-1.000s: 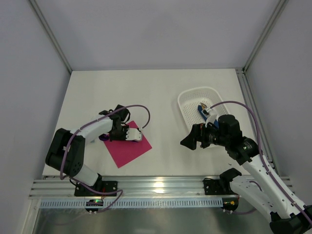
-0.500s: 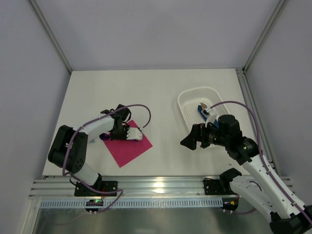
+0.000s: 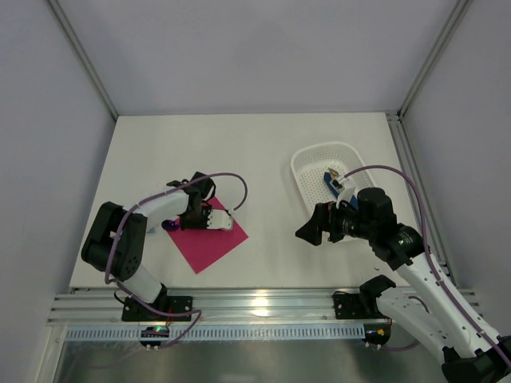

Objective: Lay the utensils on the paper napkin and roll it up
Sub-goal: Place the utensils on the napkin.

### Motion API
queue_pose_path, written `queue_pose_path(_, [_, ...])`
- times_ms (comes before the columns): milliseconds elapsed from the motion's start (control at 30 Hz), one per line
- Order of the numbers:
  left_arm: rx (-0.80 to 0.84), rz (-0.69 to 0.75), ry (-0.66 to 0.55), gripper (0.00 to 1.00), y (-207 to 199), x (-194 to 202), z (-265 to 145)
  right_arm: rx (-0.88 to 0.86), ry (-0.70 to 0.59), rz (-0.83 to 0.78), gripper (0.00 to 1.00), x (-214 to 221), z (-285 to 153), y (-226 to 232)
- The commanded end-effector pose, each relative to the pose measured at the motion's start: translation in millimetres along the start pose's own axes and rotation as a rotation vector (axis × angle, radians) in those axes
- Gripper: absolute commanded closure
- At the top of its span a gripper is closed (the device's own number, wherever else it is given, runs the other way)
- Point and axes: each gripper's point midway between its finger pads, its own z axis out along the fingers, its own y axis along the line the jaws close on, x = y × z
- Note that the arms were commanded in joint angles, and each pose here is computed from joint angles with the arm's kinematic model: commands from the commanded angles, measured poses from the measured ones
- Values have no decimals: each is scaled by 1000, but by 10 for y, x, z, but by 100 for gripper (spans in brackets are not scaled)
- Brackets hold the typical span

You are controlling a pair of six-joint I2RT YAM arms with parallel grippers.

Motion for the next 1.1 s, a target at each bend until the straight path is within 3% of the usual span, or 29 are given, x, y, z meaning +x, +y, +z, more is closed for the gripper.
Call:
queue_pose_path(0, [-10,7,11,86,17,32,19,-31,-35,-44,1,-114,-50,103])
queue_pose_path(367, [-52,-1,-5,69,38,25,-122,-38,-31,-44,1,-103,-55,115])
queue_pose_path(567, [-139,-51,-56,63,129,-49,-505,-40,-29,-41,1,-117,-57,129])
queue_pose_path(700, [-217,-132,-107,65,192,-104,-787,-40,-26,-38,1,-124,-50,133])
queue_pose_path(833, [-349,-346,-188,65,378,-179,-1102,-27,-17,-29,0,-148,-15,107])
queue_pose_path(933, [-420,-591,-257,73,558,-245,-1305,-7,-7,-17,1,-150,15,67])
queue_pose_path(1000, [-467,-772,-301,71,668,-258,-1394,2,4,-8,1,-138,28,47])
queue_pose_path(1067, [-473,-957,-359,63,712,-325,-1438,23,13,5,0,-119,50,0])
